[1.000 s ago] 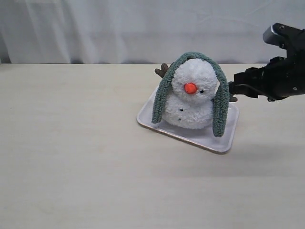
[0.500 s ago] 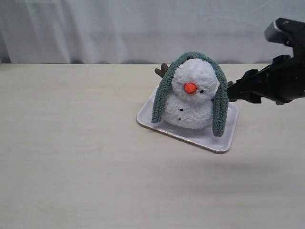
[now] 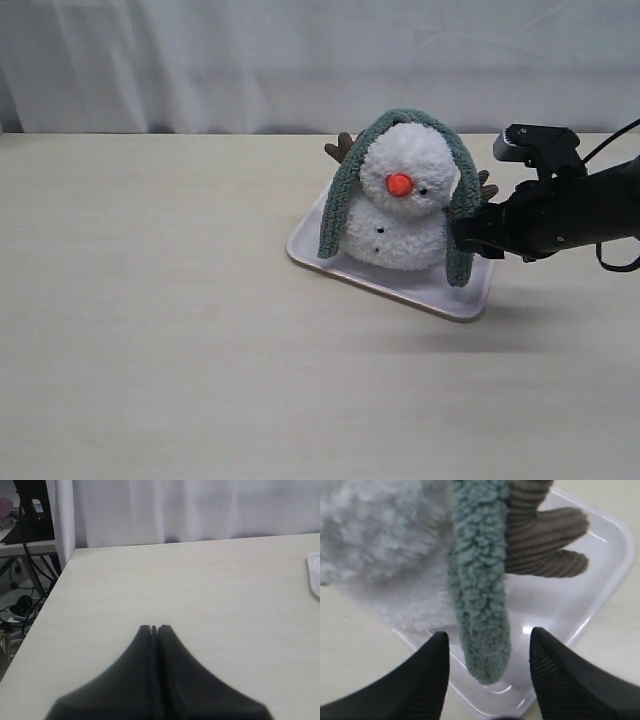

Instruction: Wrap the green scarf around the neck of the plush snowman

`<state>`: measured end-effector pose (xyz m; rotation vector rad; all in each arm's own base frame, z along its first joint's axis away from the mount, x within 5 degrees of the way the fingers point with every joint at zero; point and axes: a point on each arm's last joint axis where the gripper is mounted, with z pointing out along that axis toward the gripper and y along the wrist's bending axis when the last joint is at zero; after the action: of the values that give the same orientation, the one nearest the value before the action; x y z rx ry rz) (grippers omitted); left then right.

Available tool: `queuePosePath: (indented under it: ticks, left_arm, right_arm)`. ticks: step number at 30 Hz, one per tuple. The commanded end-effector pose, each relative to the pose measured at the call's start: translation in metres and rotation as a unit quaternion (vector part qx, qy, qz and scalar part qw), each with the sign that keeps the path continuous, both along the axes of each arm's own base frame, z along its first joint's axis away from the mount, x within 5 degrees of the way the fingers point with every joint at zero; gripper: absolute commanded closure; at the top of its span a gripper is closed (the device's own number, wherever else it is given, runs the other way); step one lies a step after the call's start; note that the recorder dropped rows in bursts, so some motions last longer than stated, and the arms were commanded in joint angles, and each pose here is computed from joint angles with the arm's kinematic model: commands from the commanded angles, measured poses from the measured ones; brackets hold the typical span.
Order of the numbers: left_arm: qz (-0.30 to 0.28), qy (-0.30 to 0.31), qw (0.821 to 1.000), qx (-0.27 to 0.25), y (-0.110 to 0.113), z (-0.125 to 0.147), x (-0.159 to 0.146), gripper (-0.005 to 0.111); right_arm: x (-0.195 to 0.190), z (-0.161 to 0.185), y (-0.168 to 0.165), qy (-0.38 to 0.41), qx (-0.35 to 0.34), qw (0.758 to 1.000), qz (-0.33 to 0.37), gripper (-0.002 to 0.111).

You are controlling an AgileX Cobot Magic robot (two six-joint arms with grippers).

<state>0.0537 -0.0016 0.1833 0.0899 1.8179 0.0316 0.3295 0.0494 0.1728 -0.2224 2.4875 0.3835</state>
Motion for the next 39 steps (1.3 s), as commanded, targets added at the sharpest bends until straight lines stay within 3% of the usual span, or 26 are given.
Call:
queuePosePath:
  ticks: [1, 5, 12, 25, 30, 36, 39]
  left_arm:
    - [0.0, -0.007, 1.0, 0.0, 0.0, 0.001, 0.0, 0.107]
    - [0.0, -0.007, 1.0, 0.0, 0.0, 0.001, 0.0, 0.107]
    - [0.0, -0.007, 1.0, 0.0, 0.0, 0.001, 0.0, 0.107]
    - [0.0, -0.007, 1.0, 0.0, 0.0, 0.001, 0.0, 0.107]
    - [0.0, -0.007, 1.0, 0.0, 0.0, 0.001, 0.0, 0.107]
    - [0.0, -0.007, 1.0, 0.0, 0.0, 0.001, 0.0, 0.107]
    - [0.0, -0.007, 1.0, 0.0, 0.0, 0.001, 0.0, 0.107]
  right_arm:
    - [0.004, -0.006, 0.005, -0.017, 0.018, 0.999, 0.023, 0.062]
    - [0.007, -0.014, 0.006, -0.02, 0.023, 0.999, 0.028, 0.068]
    - [0.009, -0.014, 0.007, -0.028, 0.02, 0.999, 0.036, 0.104]
    - [0.015, 0.023, 0.03, -0.028, 0.15, 0.983, 0.099, 0.104]
    - [0.012, 0.029, 0.033, -0.02, 0.16, 0.98, 0.12, 0.104]
    - [0.001, 0.017, 0.033, 0.05, 0.143, 0.977, 0.147, 0.104]
    - [0.003, 0.005, 0.029, 0.054, 0.125, 0.983, 0.121, 0.104]
